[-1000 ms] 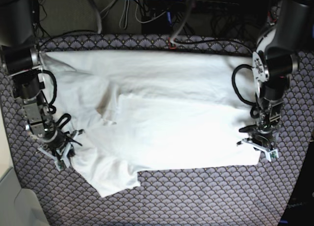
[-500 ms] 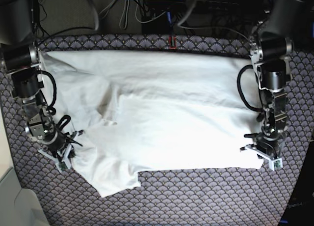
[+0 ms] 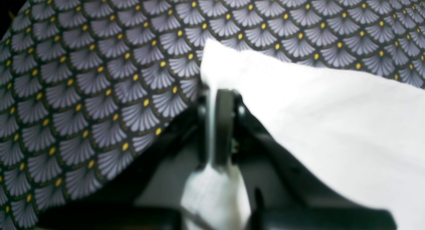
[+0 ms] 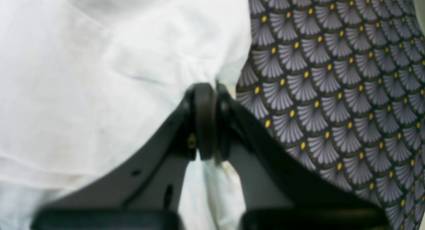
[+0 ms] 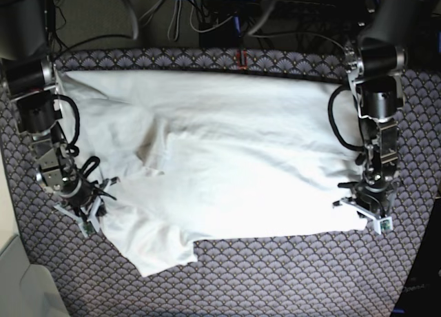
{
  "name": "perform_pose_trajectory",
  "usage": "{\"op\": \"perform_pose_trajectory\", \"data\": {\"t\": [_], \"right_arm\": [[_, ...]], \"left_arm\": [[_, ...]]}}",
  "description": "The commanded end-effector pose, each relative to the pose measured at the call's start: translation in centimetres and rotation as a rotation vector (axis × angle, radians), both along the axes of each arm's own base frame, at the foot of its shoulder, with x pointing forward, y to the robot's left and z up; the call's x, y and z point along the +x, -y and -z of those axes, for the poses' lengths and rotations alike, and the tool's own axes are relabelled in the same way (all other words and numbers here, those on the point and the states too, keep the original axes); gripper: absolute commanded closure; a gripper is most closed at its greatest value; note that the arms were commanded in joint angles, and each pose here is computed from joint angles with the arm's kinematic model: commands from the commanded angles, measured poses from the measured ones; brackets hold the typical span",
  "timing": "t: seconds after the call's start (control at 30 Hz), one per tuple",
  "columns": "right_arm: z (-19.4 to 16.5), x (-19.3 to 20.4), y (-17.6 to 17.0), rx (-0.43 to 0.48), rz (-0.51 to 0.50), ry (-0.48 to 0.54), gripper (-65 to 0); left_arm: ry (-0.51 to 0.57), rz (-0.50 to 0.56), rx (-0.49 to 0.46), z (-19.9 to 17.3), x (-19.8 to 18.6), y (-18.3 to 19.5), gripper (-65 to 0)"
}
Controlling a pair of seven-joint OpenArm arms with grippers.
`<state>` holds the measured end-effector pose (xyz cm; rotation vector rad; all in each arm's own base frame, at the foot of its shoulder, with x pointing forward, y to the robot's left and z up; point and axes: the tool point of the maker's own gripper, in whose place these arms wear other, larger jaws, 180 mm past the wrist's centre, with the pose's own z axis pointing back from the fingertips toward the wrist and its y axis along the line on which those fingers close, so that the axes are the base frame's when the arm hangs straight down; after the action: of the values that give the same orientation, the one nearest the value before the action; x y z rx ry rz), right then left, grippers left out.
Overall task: Fold the T-shirt properly
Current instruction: 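Lift the gripped hem side and fold it toward the collar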
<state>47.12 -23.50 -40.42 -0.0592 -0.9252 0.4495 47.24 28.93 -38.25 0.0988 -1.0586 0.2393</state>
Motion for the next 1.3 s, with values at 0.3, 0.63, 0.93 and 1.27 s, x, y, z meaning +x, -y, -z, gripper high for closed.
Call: {"op": "perform_pose_trajectory", "data": {"t": [0.3,0.63,0.93,1.27], "right_arm": [[-4.6,0.1,2.6,0.026,0.039,0.154,0.0],[-6.5,-2.8,2.6,0.012,0.015,0.212,0.0],[-6.8,-5.9,0.9,0.003,-0.05,0.234,0.0],[-8.7,-8.6,1.2,0.009,-0.041,0.293,0.0]], "left_arm": [[0.078,-0.002,0.02,-2.9,1.6,-0.6,-0.5],[0.085,-0.002,0.024,-2.7,0.7,-0.7,-0.5],[0.128,0.017,0.058,-5.4,0.2,-0.4,-0.5],[0.138,0.019,0.065,-5.6,0.0,-0.4,-0.5]]}}
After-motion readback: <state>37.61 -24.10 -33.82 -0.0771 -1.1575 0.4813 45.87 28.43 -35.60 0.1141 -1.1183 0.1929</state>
